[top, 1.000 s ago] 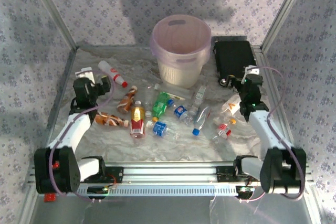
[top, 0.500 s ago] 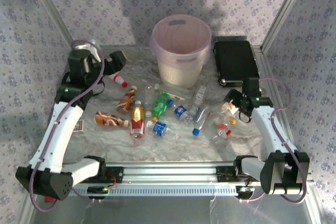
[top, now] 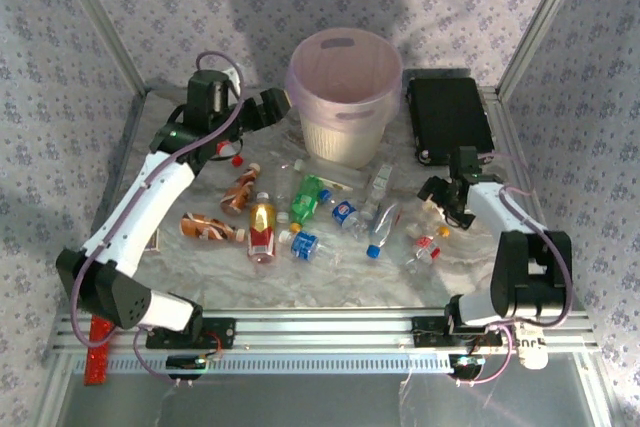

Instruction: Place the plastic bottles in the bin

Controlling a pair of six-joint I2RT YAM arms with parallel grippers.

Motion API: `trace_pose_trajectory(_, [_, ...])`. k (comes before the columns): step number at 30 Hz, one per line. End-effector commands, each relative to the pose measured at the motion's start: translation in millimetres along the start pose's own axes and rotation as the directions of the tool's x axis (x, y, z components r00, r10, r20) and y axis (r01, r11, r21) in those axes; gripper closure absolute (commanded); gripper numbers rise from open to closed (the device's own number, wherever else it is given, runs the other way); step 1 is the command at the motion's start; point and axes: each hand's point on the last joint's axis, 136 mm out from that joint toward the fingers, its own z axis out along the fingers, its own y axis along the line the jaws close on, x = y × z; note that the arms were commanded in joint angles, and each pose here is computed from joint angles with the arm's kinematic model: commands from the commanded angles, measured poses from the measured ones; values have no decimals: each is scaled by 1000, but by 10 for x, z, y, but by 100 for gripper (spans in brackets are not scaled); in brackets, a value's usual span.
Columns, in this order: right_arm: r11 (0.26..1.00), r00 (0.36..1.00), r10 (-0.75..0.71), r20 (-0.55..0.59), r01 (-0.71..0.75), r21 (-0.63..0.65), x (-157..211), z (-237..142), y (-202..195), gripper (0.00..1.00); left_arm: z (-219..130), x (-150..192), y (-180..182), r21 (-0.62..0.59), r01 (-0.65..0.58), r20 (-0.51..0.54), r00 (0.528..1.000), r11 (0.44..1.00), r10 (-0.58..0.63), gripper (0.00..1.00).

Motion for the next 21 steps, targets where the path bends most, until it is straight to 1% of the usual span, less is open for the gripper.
trace_pose_trajectory(1, [1000,1000,10,1,-10,-25,-76,91,106,8,20,-111,-222,68,5,16,1000,998,-6,8])
trace_pose_trajectory(6, [1000,1000,8,-8,-9,-27,-102,162,142,19,178,-109,-295,86,2,3,1000,996,-2,8])
trace_pose_trajectory(8, [999,1000,-28,-4,28,-29,-122,130,158,23,246,-110,-328,97,5,-5,1000,995,-5,7])
trace_pose_trajectory(11, [998,999,-42,25,43,-36,-195,-16,183,29,342,-110,-337,100,8,-16,1000,995,-6,7])
trace_pose_trajectory(14, [997,996,-58,73,61,-52,-290,-264,216,33,438,-103,-329,99,10,-25,1000,995,-7,8])
trace_pose_trajectory(19, [988,981,-92,168,111,-107,-451,-839,304,37,605,-93,-316,99,19,-43,999,995,-15,7])
trace_pose_trajectory(21, [980,973,-96,212,129,-149,-518,-1094,359,39,660,-98,-311,98,26,-46,999,995,-22,7])
